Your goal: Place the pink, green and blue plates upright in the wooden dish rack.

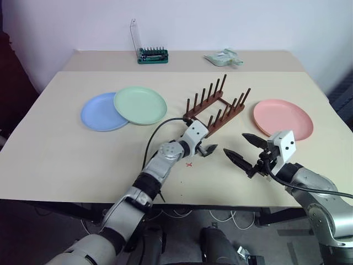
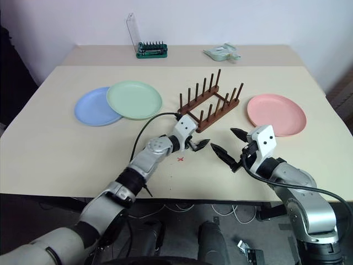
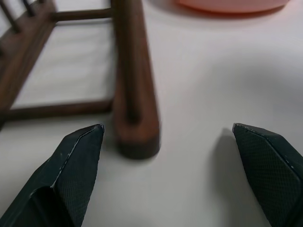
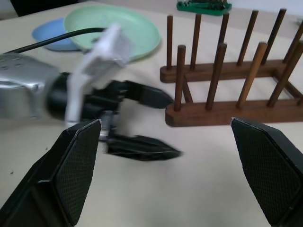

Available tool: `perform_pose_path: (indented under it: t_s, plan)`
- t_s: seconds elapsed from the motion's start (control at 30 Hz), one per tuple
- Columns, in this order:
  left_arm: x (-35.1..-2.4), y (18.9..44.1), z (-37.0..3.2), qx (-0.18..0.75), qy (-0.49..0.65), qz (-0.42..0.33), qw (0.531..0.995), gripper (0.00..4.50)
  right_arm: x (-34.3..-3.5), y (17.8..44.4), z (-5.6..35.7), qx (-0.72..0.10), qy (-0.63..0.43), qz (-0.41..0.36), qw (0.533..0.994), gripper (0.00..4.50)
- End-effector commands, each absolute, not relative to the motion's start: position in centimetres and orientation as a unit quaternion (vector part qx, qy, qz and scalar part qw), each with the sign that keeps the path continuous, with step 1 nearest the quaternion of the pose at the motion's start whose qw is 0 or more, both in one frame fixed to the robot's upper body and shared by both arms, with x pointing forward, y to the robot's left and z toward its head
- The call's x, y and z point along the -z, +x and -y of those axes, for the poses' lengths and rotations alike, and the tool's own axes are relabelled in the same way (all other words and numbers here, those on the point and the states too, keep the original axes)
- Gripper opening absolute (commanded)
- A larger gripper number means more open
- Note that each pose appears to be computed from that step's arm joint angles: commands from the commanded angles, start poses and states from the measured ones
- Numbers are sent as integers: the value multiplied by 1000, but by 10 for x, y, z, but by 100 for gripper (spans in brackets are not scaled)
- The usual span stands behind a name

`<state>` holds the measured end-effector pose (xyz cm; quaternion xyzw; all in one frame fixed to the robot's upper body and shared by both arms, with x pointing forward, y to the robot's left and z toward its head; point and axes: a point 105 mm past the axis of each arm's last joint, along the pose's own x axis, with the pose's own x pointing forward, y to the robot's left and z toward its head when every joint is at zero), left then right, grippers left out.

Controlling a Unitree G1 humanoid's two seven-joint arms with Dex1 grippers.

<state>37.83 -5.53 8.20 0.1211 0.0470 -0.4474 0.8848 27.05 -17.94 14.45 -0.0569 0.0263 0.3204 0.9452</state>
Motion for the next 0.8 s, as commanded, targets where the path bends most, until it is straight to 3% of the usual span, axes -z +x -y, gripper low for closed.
perform_pose_path:
  t_s: [0.03, 0.07, 0.27, 0.43, 0.57, 0.8]
  plan:
    - [-68, 379, 52, 445, 129, -67, 884, 398, -156, 263, 177, -319, -74, -12, 945, 450]
    - [-69, 380, 52, 443, 125, -63, 886, 368, -157, 262, 179, -314, -74, -13, 946, 450]
    - [-68, 382, 47, 438, 121, -58, 889, 81, -152, 255, 185, -304, -79, -33, 949, 450]
    - [-76, 381, 32, 466, 146, -28, 872, 74, -147, 252, 199, -285, -84, -51, 953, 450]
    - [-75, 379, -10, 490, 221, -10, 843, 74, -148, 249, 206, -277, -90, -56, 955, 450]
    - [-91, 355, -64, 571, 179, -14, 801, 74, -144, 246, 206, -276, -86, -62, 955, 450]
